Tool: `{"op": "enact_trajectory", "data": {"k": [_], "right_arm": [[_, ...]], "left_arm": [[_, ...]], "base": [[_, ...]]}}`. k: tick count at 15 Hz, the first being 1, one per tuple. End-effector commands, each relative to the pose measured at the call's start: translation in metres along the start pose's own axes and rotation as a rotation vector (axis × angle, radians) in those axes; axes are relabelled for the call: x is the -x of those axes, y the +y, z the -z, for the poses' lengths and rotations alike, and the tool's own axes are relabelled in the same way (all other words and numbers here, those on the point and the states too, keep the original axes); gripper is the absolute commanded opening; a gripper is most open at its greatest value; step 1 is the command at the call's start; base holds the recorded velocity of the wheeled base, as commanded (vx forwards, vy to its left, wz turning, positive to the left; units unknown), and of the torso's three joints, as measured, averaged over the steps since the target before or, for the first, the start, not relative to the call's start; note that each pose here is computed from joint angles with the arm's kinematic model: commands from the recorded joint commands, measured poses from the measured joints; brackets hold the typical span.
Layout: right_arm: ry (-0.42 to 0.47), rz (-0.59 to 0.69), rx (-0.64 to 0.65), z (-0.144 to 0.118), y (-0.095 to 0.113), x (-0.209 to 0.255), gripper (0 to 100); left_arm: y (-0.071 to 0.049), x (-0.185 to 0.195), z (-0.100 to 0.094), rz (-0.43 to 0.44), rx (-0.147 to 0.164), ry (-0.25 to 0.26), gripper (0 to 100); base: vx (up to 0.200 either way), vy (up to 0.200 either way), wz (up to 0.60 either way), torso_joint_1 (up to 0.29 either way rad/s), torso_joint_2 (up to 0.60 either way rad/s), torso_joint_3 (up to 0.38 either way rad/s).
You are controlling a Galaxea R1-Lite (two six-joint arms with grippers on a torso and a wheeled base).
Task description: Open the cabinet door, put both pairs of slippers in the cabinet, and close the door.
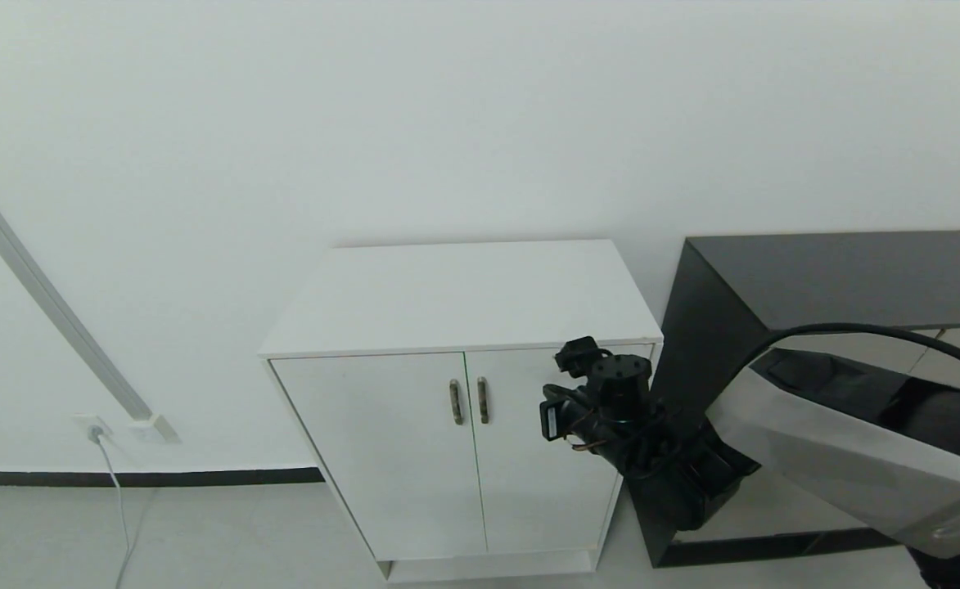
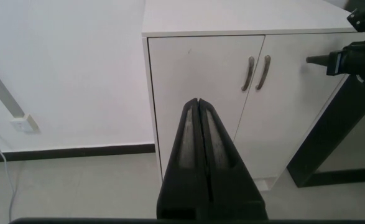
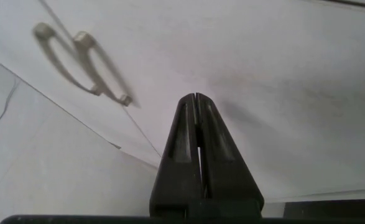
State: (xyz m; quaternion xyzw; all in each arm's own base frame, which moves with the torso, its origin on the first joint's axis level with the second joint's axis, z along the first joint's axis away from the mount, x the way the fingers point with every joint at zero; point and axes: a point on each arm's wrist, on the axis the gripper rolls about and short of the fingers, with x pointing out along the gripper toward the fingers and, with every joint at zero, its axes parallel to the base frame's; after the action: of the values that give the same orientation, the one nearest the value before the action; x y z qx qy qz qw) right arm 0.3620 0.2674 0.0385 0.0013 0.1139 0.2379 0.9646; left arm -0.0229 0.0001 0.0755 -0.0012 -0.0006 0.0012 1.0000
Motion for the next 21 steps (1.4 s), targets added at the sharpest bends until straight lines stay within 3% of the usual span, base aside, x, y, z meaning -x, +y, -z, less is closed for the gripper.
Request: {"op": "enact_trajectory", "data": {"k": [1,6,10,16,21], "right_arm": [[-0.023,-0.019,0.0,-0.012,0.005,0.02,0],[-0.077,-0.021,-0.017,-0.038,-0.001,0.063,0],[-0.085,0.027,-0.025,-0.056,-0.021,0.108,0],[-0.083,0.237,-0.031,-0.06,-0.046,0.156,0],[-0.08,0.438,-0.047,-0.058,-0.084,0.205,0]], "left_arm": [[0.0,0.0,0.0,-0.001,0.001,0.0,0],[0.0,0.0,0.0,-0.001,0.002,0.0,0],[0.0,0.0,0.0,0.001,0.002,0.0,0],[0.0,0.0,0.0,0.001,0.001,0.001,0],[0.0,0.0,0.0,0.001,0.001,0.0,0]], "base": [[0.0,0.0,0.0,0.0,0.0,0.0],[0.0,0.0,0.0,0.0,0.0,0.0],[0.0,0.0,0.0,0.0,0.0,0.0],[0.0,0.0,0.0,0.0,0.0,0.0],[0.0,0.0,0.0,0.0,0.0,0.0]]}}
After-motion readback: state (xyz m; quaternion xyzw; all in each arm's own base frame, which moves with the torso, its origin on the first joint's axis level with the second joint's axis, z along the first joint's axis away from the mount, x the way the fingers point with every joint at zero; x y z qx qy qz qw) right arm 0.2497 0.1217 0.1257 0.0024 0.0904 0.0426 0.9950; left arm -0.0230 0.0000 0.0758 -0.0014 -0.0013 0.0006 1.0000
